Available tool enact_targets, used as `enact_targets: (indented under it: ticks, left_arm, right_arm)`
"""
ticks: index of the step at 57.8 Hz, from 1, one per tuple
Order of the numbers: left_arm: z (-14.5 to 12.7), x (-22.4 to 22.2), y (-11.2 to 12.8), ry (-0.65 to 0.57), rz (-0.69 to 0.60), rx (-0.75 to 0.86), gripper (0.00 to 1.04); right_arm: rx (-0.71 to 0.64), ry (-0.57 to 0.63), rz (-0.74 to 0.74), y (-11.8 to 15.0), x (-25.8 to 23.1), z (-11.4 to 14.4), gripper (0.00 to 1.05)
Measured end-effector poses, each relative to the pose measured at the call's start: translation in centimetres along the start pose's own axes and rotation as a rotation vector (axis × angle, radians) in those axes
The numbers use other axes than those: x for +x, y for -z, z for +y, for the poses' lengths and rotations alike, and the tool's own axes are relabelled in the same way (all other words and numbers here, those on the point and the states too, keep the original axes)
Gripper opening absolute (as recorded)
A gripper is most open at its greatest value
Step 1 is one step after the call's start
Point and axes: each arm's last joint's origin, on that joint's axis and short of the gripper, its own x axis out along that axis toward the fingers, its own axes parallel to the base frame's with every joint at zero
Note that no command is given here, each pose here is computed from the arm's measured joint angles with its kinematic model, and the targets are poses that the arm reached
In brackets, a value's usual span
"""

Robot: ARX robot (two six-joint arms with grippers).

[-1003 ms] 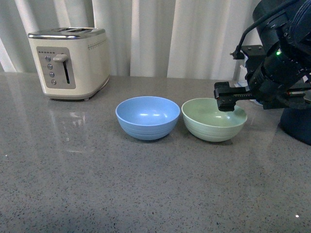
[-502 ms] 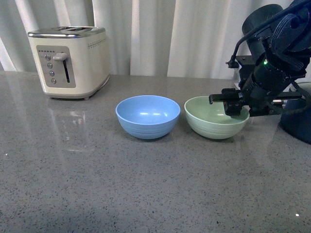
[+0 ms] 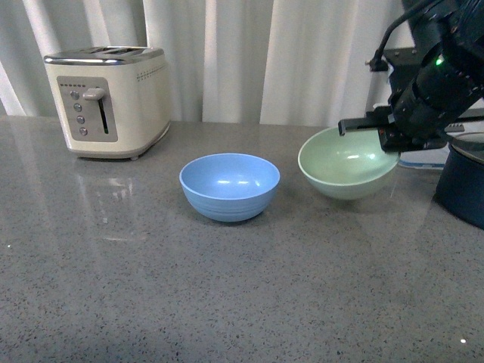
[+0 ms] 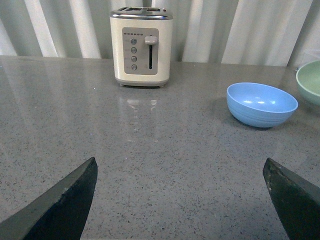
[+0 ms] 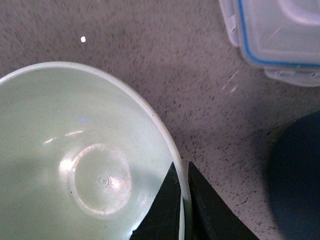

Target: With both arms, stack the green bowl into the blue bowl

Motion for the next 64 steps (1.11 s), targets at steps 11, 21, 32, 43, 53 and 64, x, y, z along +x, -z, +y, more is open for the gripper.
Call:
enact_targets:
  ticks: [11,21,32,43,53,64]
  left_arm:
    - [0.0,0.0,0.0,0.0,0.0,0.0,0.98]
    - [0.0,0.0,0.0,0.0,0.0,0.0,0.98]
    - [0.0,0.0,0.0,0.0,0.0,0.0,0.98]
    - [0.0,0.0,0.0,0.0,0.0,0.0,0.98]
    - [0.0,0.0,0.0,0.0,0.0,0.0,0.98]
    - [0.0,0.0,0.0,0.0,0.0,0.0,0.98]
  right_arm:
    - [0.005,-0.105,-0.176,-2.6,-5.4,1.2,0.01]
    - [-0.021,-0.289,-0.296,-3.2,-9.0,5.8,0.01]
    - [-0.079,-0.371,-0.267,-1.4,-8.3,10.3,0.01]
    - [-0.111,-0.372,-0.202,0.3,-6.0,12.4,0.01]
    - [-0.116,-0.35,-0.167,1.0,-4.3,12.8,0.01]
    - [-0.105,-0.309,-0.141,1.1,-2.2,12.3,0.01]
